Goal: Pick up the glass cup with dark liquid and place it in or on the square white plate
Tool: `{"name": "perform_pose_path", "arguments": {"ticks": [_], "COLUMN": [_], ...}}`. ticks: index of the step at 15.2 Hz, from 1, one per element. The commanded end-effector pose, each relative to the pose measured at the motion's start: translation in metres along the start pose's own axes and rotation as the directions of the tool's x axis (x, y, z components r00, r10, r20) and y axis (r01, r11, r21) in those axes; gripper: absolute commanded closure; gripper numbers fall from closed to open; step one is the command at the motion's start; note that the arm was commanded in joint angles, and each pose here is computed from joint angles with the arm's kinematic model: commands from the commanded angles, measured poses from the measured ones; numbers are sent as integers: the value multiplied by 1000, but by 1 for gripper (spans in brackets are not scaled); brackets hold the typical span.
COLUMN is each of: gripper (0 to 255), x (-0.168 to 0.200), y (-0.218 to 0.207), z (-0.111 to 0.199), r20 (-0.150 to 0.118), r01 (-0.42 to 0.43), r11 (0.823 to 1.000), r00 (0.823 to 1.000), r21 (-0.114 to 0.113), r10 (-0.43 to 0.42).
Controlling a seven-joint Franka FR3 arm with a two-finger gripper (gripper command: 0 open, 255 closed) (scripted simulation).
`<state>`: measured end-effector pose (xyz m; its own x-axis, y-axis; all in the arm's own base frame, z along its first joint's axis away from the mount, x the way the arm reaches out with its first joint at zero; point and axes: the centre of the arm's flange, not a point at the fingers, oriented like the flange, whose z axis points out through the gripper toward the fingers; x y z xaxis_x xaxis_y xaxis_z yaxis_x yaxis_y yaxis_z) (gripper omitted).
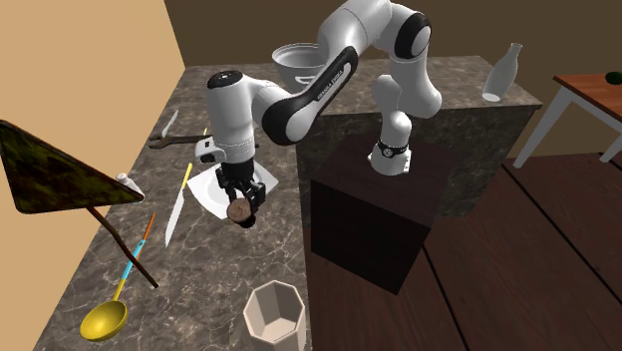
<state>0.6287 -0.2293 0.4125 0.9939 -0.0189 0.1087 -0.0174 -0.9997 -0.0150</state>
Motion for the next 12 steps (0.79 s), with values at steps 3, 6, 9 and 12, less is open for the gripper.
{"name": "perform_pose_path", "arguments": {"ticks": [3, 6, 9, 12], "gripper": [255, 255, 255, 255], "x": [3, 5, -1, -21], "y": [-1, -1, 10, 44], "z": [-21, -37, -45, -49], "r20": [0, 0, 0, 0], "r01": [0, 0, 0, 0], "r11": [1000, 1000, 1000, 1000], "r00": [1000, 1000, 1000, 1000], "r21": [0, 0, 0, 0], "r10": [0, 0, 0, 0]}}
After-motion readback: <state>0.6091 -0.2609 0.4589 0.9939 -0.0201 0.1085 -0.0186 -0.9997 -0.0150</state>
